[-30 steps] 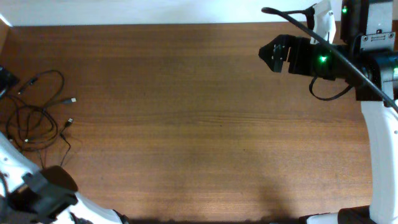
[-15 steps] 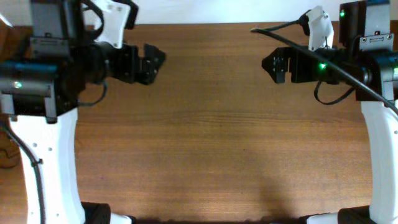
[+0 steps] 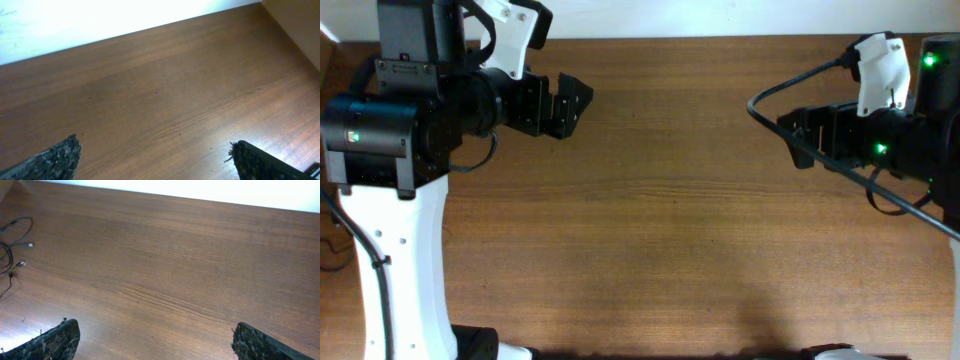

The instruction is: Untangle cables

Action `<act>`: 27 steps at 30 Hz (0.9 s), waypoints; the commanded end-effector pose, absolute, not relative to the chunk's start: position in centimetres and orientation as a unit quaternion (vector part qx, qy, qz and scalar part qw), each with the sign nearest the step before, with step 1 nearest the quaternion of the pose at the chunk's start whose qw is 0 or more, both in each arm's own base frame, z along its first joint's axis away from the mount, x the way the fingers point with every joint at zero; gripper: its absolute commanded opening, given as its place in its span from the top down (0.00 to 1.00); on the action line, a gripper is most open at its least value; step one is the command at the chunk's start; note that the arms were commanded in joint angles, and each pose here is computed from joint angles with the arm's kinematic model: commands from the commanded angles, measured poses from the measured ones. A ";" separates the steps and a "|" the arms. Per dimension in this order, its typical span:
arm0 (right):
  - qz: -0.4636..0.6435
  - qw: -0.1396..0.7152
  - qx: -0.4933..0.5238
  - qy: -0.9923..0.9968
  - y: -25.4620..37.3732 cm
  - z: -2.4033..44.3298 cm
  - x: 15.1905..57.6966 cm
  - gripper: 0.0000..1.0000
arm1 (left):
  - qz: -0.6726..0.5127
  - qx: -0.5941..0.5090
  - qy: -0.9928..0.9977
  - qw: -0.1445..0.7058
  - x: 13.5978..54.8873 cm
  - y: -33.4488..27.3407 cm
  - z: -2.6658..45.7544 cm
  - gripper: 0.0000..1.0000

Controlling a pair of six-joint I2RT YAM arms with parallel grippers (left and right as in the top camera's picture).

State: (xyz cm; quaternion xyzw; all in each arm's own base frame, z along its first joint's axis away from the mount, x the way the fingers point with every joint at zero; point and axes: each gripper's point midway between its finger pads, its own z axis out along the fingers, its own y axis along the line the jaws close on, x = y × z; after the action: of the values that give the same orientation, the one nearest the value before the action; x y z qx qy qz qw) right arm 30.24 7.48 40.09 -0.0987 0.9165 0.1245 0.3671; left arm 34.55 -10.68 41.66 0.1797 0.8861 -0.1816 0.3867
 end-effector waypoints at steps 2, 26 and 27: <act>0.111 0.365 -0.096 0.919 7.0 39.8 30.7 0.01 | -0.185 0.190 0.884 0.386 34.6 -11.0 41.6 0.01; 0.007 0.615 -0.196 0.763 6.1 44.5 32.0 0.01 | -0.185 0.190 0.884 0.386 34.6 -11.0 41.6 0.01; 0.009 0.634 -0.196 0.748 5.9 43.6 31.6 0.01 | -0.185 0.190 0.884 0.386 34.6 -11.0 41.6 0.01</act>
State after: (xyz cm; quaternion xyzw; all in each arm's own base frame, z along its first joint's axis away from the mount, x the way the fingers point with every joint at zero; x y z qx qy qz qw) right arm 32.75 6.22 45.67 -0.1919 0.7812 0.0101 0.5940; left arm 34.59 -10.69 41.61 0.1796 0.8864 -0.1817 0.3861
